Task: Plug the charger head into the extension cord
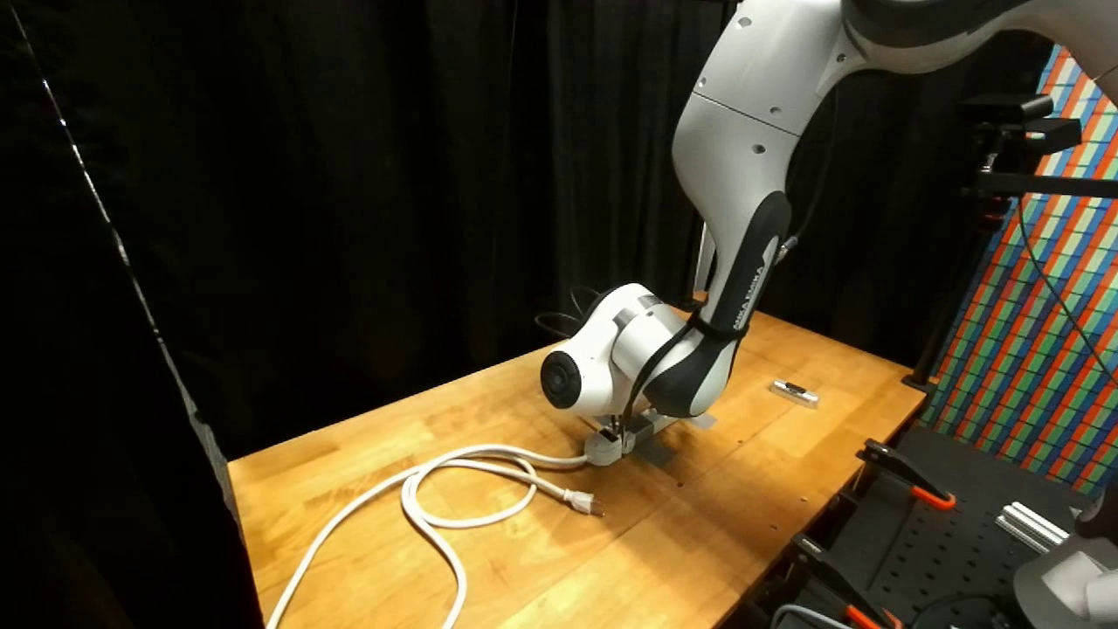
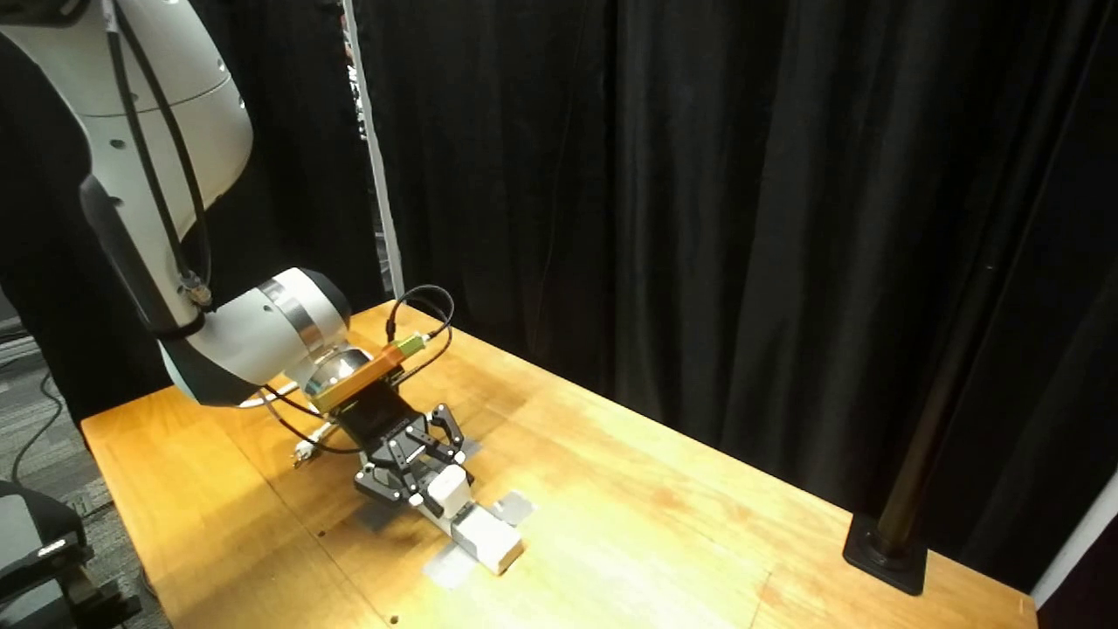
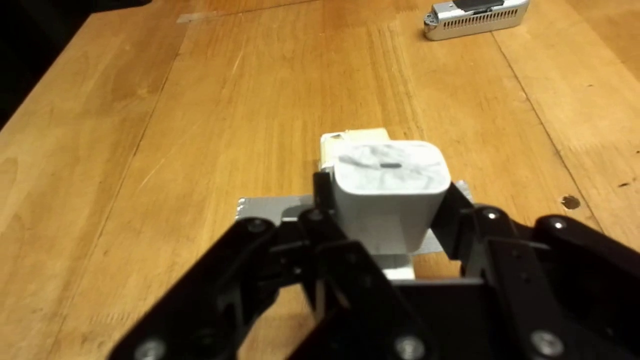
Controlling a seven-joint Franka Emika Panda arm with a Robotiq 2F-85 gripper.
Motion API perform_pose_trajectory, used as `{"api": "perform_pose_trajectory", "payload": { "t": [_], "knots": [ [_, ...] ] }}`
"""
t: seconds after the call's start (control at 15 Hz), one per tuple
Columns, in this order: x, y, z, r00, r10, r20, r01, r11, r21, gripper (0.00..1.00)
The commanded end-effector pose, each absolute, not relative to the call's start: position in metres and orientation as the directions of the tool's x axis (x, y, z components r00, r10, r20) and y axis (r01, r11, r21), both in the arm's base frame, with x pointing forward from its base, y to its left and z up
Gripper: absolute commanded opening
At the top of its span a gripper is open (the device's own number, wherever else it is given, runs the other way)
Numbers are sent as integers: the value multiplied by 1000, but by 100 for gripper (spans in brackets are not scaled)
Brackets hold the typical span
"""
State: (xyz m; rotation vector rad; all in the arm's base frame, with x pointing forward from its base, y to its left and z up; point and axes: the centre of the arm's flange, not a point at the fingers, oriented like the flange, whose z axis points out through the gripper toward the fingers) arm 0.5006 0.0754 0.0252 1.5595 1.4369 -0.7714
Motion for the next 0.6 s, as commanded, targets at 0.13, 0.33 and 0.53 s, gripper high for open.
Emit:
{"api": "perform_pose_trajectory", "payload": {
  "t": [0.13, 0.33, 0.53],
  "knots": [
    [484, 79, 35, 97, 490, -866, 991, 34, 130, 23],
    [492, 76, 36, 124, 472, -873, 987, 29, 155, 23],
    [490, 71, 46, 160, 464, -871, 984, -2, 179, 23]
  ]
}}
